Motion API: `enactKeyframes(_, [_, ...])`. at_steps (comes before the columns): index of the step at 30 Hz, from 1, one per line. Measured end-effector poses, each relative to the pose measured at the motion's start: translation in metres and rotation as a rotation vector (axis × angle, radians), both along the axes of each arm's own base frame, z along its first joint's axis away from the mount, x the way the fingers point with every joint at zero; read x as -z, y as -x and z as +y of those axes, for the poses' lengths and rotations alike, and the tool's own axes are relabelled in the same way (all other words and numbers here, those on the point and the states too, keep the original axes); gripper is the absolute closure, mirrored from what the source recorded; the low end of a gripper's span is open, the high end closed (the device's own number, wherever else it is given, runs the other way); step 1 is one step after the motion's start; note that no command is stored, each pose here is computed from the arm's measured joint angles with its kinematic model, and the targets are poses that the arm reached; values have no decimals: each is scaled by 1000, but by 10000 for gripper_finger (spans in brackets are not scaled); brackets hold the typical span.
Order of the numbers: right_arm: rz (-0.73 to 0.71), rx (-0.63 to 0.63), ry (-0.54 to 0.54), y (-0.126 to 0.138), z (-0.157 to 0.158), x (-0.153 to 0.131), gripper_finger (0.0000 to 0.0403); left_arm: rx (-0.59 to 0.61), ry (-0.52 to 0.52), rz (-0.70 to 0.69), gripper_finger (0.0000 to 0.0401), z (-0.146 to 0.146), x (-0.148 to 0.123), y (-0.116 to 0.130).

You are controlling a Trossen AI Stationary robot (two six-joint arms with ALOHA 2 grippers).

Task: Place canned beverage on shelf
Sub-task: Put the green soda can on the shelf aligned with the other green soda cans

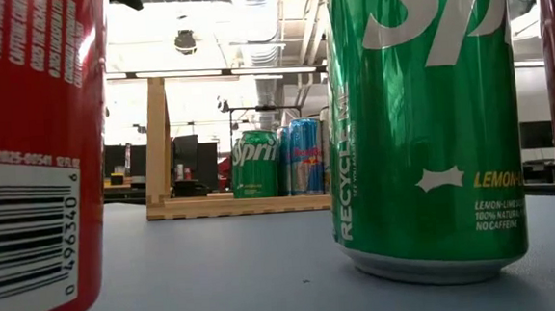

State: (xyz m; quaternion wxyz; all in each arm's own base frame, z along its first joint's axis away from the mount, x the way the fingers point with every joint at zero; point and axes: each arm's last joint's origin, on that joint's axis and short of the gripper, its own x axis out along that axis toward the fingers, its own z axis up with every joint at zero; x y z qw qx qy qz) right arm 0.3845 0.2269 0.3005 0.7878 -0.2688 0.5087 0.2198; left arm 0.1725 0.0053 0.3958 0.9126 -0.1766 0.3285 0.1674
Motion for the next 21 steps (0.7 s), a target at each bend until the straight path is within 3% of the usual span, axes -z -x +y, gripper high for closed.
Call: enactKeyframes(21, [82,-47,17,-1,1,48,77,3,-2,4,273,0,0,0])
